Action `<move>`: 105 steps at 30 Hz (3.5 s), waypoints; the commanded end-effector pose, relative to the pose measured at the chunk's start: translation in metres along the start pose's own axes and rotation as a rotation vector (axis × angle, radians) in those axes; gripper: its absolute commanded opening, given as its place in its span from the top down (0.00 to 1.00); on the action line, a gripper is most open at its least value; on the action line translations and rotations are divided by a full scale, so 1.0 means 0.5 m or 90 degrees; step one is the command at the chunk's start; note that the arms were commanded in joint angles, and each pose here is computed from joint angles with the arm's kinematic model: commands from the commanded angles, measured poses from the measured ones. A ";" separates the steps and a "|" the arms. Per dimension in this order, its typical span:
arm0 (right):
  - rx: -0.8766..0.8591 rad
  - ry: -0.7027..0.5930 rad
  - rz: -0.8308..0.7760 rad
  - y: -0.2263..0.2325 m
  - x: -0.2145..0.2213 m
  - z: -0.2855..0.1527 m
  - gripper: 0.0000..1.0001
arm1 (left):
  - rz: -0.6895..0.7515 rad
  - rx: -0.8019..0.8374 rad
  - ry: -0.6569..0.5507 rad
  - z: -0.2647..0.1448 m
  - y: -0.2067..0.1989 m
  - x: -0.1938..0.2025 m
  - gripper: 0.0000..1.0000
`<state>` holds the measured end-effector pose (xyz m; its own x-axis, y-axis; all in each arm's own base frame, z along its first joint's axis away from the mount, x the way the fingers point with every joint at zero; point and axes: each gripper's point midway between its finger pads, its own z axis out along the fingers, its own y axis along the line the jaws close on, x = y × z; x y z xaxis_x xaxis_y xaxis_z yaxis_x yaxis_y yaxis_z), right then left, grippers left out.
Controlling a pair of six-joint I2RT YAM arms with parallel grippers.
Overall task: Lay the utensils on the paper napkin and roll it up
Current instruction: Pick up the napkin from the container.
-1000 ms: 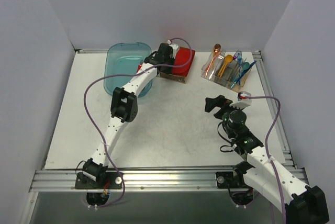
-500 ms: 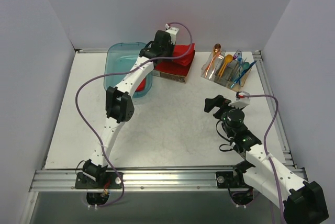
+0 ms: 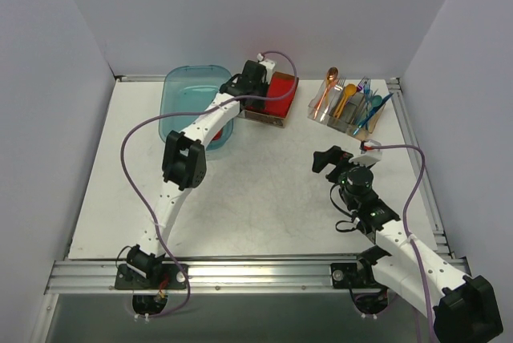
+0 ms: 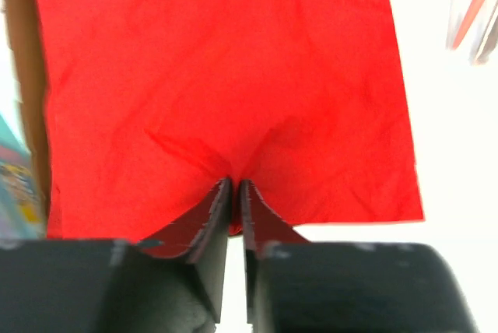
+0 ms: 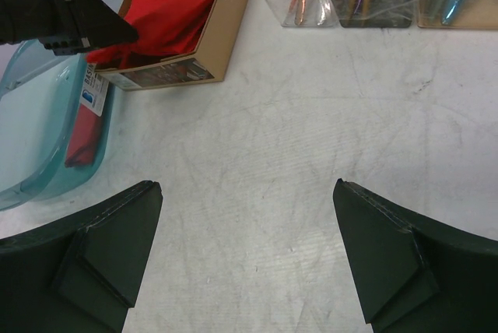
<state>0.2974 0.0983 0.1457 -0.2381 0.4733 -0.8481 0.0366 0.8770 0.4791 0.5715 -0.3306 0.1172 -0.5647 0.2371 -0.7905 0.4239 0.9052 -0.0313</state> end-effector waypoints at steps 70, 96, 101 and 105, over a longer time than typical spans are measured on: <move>-0.004 -0.017 0.003 0.005 -0.024 0.012 0.01 | 0.126 0.229 -0.047 -0.064 -0.189 -0.052 0.37; -0.004 -0.014 0.003 0.004 -0.023 0.014 0.01 | 0.136 0.217 -0.006 -0.020 -0.188 0.003 0.51; -0.004 -0.014 0.005 0.004 -0.024 0.015 0.01 | 0.139 0.214 -0.006 -0.018 -0.186 0.004 0.60; -0.002 -0.014 0.005 0.003 -0.024 0.015 0.01 | 0.142 0.215 -0.006 -0.017 -0.186 0.004 0.72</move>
<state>0.2999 0.0949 0.1360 -0.2662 0.4685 -0.8424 0.0519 0.8797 0.4728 0.5211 -0.4048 0.1069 -0.4722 0.4149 -0.7778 0.7296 0.6792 -0.0806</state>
